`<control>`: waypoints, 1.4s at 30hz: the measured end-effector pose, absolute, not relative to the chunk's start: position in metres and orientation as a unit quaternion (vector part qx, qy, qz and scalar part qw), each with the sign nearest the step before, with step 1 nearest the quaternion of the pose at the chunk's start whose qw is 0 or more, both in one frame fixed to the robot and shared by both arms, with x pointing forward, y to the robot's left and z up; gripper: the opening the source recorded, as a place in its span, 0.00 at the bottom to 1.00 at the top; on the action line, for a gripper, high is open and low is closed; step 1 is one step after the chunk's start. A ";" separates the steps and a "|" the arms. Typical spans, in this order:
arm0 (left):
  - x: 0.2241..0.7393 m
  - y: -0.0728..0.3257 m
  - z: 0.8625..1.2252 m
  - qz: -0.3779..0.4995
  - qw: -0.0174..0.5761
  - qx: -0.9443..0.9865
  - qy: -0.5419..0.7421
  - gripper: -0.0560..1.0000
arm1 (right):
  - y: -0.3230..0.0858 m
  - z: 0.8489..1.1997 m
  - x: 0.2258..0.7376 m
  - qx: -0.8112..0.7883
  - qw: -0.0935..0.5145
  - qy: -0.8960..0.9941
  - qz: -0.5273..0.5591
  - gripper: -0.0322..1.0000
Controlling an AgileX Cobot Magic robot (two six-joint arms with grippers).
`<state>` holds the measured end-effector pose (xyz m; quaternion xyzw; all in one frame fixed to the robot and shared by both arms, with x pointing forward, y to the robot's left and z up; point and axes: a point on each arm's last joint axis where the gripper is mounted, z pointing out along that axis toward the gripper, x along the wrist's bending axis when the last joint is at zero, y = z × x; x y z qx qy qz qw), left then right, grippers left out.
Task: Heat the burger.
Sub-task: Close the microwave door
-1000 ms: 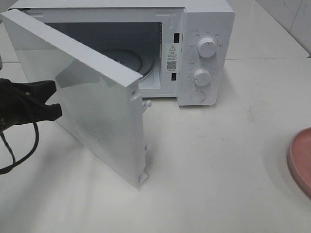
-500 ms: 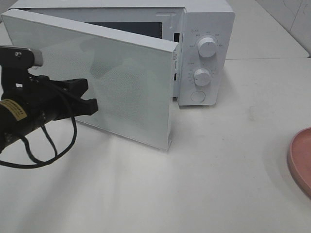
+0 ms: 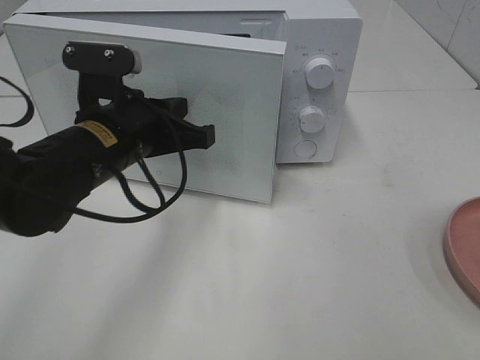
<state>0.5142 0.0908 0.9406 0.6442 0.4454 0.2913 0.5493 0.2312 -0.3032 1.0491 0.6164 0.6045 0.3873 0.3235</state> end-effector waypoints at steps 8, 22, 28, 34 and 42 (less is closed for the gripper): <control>0.533 0.064 0.946 0.297 0.546 0.640 0.452 0.05 | -0.303 1.049 0.231 0.616 0.324 0.605 0.387 0.76; 0.563 0.023 0.944 0.281 0.528 0.661 0.453 0.05 | -0.303 1.049 0.231 0.616 0.324 0.605 0.387 0.76; 0.572 0.010 0.941 0.284 0.524 0.666 0.449 0.05 | -0.303 1.049 0.231 0.616 0.324 0.605 0.387 0.76; 0.574 0.005 0.939 0.278 0.513 0.677 0.449 0.05 | -0.303 1.049 0.231 0.616 0.324 0.605 0.387 0.76; 0.585 0.019 0.934 0.266 0.489 0.688 0.465 0.05 | -0.303 1.049 0.231 0.616 0.324 0.605 0.387 0.76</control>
